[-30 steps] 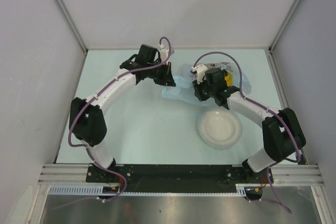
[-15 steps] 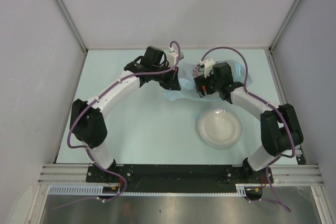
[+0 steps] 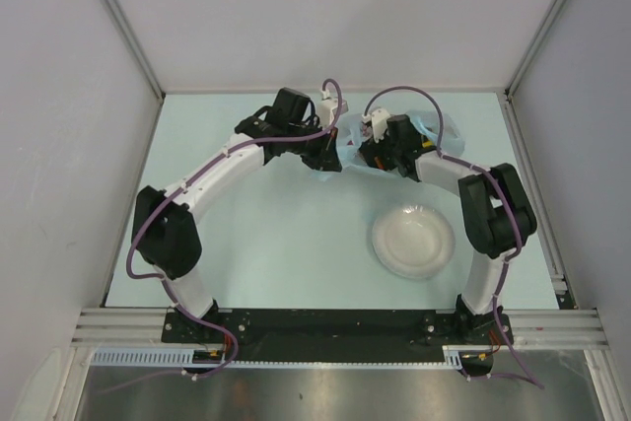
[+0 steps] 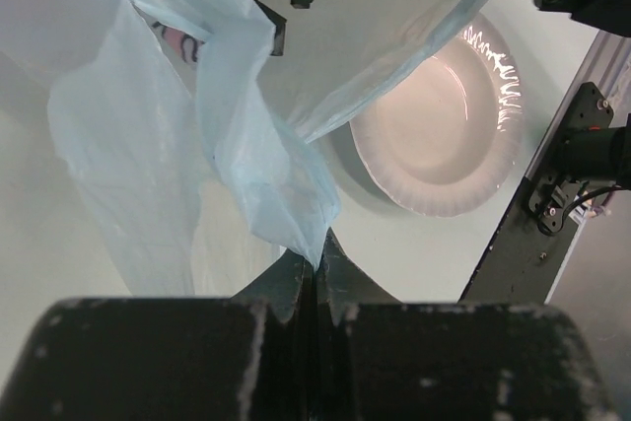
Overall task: Take the fake fruits out of the plastic bag
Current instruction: Take out the fake fruit from the plastic bag, then place the fake fruit on the plate, then take out the fake fruit from the plastic bag.
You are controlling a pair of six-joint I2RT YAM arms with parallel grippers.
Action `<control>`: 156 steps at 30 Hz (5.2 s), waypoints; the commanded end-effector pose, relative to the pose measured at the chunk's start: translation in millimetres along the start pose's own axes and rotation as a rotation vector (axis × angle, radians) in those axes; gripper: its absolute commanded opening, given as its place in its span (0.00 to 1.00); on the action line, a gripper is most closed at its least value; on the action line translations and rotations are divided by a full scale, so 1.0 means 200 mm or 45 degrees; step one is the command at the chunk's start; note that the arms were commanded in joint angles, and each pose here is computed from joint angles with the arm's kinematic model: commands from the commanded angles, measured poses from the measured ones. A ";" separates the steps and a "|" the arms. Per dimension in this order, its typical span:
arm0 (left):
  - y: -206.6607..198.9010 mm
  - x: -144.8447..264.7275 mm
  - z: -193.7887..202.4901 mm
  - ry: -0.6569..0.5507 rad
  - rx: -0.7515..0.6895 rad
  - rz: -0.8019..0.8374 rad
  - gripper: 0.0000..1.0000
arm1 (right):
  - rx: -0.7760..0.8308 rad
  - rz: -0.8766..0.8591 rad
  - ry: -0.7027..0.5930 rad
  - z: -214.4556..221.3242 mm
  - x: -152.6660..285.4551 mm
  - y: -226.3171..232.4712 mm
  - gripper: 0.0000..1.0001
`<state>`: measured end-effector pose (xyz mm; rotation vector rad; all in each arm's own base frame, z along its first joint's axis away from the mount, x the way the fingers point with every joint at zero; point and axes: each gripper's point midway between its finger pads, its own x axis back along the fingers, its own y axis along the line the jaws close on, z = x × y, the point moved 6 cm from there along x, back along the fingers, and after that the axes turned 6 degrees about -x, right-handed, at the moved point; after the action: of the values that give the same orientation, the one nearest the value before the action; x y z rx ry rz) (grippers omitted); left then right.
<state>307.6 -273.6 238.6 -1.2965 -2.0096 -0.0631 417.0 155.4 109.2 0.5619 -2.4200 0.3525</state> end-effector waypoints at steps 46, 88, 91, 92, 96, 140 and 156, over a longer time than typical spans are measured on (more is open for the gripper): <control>0.01 0.00 -0.02 0.002 -0.105 -0.008 0.09 | -0.133 -1.228 0.756 0.39 0.91 0.30 0.31; -0.05 0.09 -0.14 -0.092 -0.149 -0.053 0.08 | -0.091 -0.289 -0.005 -0.27 0.62 0.10 0.47; -0.07 0.12 -0.18 -0.129 -0.140 -0.072 0.00 | -0.036 -0.253 -0.030 -0.30 0.53 0.14 0.44; -0.07 0.13 -0.19 -0.134 -0.147 -0.073 0.00 | -0.036 -0.221 -0.034 -0.30 0.50 0.14 0.45; -0.06 0.13 -0.17 -0.119 -0.151 -0.107 0.00 | -0.044 -0.126 -0.083 -0.34 0.38 0.15 0.46; -0.05 0.05 0.03 -0.001 -0.183 -0.078 0.00 | -0.069 -0.105 -0.084 -0.52 -0.06 0.05 0.44; 0.02 -0.05 -0.07 -0.038 -0.146 -0.158 0.00 | -0.055 -0.630 -0.004 -0.29 0.90 0.12 0.37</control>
<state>316.0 -273.2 228.8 -1.2124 -2.1022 -0.2455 355.9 149.0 248.2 0.8951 -2.3090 0.1690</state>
